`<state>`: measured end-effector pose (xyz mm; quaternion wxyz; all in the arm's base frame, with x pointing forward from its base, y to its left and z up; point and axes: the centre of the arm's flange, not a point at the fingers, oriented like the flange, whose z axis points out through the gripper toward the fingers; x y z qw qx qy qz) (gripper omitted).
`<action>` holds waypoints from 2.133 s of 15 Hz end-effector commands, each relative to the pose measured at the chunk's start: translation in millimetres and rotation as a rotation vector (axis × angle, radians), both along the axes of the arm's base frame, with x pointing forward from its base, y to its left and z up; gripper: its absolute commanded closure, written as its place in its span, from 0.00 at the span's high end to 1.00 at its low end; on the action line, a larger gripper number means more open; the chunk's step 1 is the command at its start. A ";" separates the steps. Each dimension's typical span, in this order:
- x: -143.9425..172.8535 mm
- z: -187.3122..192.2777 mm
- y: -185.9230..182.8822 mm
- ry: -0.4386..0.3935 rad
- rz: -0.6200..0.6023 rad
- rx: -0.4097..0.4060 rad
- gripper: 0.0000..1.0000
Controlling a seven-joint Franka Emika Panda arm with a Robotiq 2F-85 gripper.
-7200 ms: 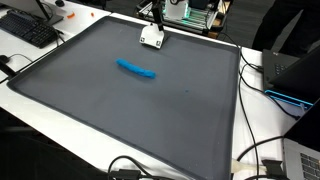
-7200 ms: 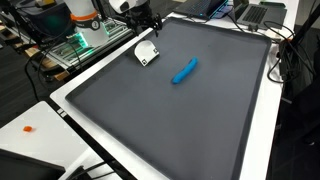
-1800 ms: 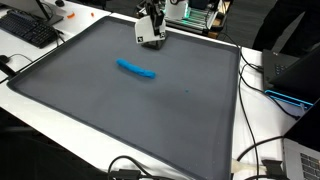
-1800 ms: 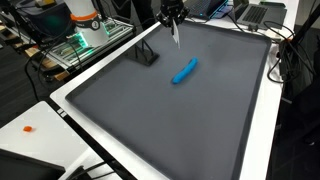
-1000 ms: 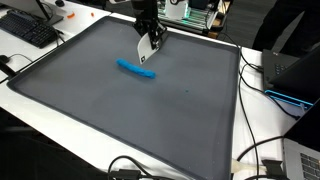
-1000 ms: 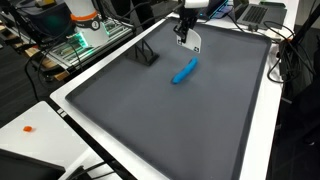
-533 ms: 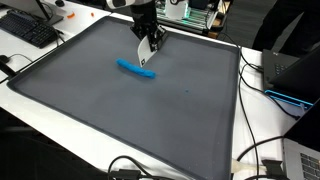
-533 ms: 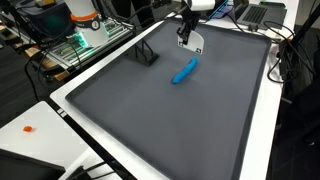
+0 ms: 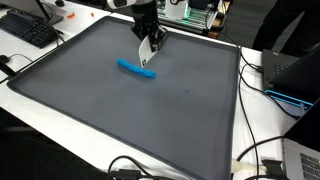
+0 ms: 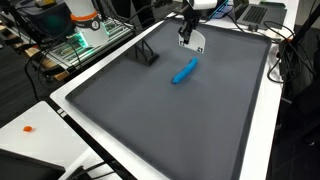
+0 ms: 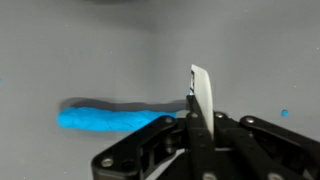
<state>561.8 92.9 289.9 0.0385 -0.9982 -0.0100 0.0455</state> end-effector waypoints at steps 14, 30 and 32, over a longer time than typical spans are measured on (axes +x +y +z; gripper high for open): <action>33.3 -32.0 31.2 -0.008 0.285 -0.094 0.01; 42.6 -49.7 22.9 -0.011 0.255 -0.142 0.01; 43.4 -53.9 22.8 -0.009 0.245 -0.142 0.01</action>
